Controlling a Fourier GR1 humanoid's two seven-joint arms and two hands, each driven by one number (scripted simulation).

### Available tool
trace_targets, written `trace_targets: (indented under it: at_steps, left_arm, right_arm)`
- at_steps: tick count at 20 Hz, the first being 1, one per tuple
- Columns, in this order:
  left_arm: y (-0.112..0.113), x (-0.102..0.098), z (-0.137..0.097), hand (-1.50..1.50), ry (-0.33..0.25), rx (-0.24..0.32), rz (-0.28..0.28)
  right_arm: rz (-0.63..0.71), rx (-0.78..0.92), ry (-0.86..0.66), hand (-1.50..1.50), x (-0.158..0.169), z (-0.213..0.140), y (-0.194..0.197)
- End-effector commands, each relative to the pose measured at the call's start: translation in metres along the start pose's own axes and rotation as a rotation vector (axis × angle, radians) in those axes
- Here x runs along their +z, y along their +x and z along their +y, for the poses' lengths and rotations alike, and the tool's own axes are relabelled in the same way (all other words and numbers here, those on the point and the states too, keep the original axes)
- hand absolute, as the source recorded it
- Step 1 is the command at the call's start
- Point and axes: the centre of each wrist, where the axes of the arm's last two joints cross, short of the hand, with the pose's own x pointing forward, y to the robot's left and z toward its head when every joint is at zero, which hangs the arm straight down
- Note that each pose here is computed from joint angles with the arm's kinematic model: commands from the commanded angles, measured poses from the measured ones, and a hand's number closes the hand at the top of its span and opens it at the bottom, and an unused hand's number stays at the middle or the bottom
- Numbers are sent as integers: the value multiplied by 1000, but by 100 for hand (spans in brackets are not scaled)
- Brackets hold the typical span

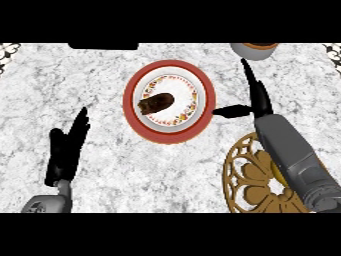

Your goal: Pick the sweet potato from the placemat and place it in the plate

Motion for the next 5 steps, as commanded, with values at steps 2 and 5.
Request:
trace_targets:
  at_steps: [2,5]
  left_arm:
    - [14,-2,8,0,-18,0,-10]
    - [6,7,-8,0,-9,1,-2]
  right_arm:
    - [12,19,-32,-150,-8,-32,-2]
    - [11,50,-32,-150,-5,-22,-2]
